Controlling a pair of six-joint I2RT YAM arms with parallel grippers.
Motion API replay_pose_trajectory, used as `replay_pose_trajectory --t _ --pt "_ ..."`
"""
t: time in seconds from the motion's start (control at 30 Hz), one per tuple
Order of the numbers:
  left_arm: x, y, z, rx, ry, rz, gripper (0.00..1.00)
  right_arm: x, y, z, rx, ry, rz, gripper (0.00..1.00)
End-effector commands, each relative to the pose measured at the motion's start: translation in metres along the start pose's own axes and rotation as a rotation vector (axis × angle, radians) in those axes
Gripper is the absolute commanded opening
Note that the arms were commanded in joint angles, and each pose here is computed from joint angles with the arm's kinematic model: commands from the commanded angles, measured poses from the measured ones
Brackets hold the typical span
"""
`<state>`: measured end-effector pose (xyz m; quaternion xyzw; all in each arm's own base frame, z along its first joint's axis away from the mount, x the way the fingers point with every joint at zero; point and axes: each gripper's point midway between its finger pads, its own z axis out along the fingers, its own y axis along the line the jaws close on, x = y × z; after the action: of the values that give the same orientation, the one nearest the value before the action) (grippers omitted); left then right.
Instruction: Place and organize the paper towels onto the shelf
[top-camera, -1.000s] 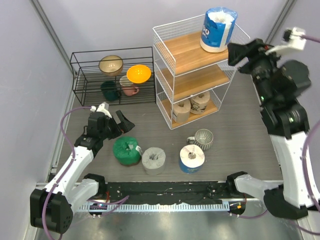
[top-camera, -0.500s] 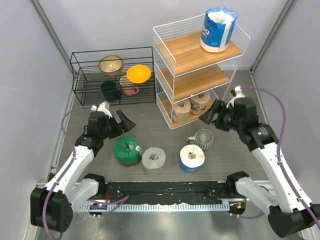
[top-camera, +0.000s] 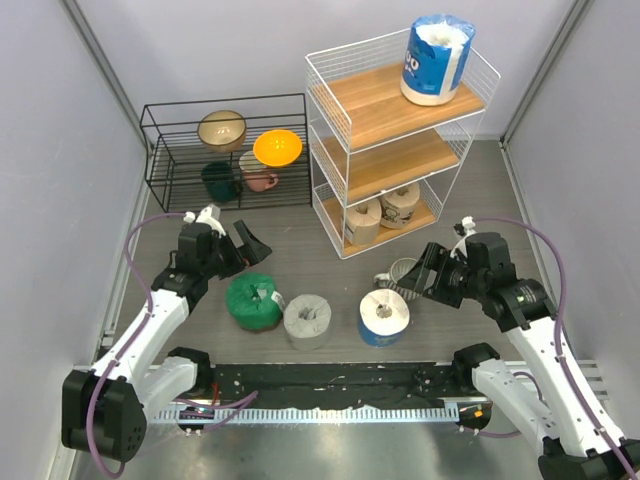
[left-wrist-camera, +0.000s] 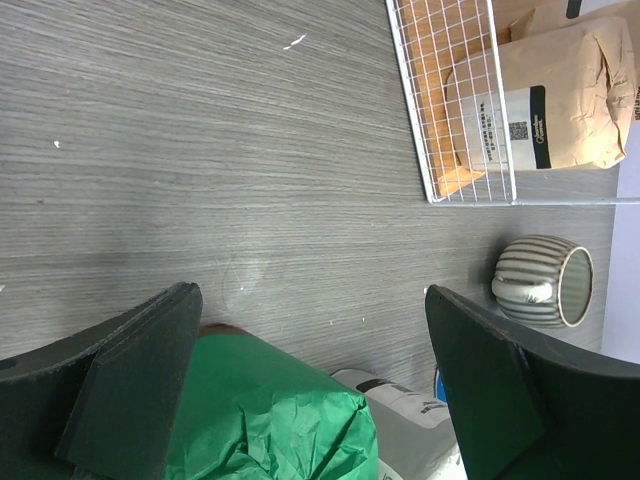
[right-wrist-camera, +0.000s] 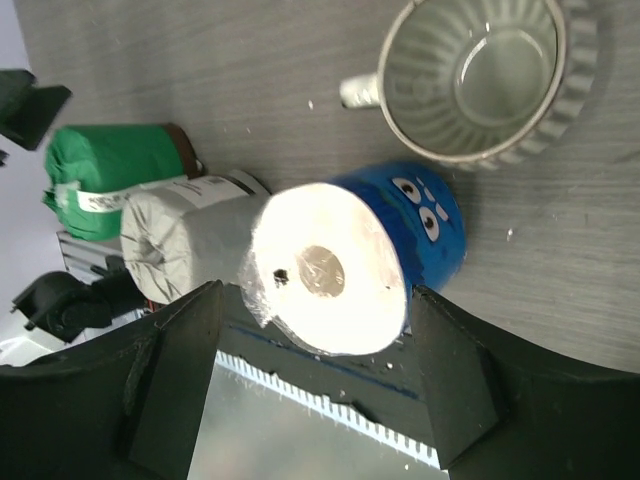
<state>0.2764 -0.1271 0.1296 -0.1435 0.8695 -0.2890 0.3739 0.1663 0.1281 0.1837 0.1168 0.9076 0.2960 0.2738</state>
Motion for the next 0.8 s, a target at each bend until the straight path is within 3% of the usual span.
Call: replay_pose_trajectory --t 0.0,0.53,0.77 --pt "-0.007 -0.012 0.000 0.050 -0.025 0.004 1.00 0.021 -0.007 0.008 -0.010 0.092 -0.009 0.80" --pt "-0.005 -0.012 0.001 0.056 -0.020 -0.002 1.00 0.054 -0.019 0.043 0.023 0.208 -0.033 0.78" --pt "-0.005 -0.011 0.000 0.051 -0.021 -0.001 1.00 0.066 -0.014 0.062 0.091 0.185 -0.083 0.73"
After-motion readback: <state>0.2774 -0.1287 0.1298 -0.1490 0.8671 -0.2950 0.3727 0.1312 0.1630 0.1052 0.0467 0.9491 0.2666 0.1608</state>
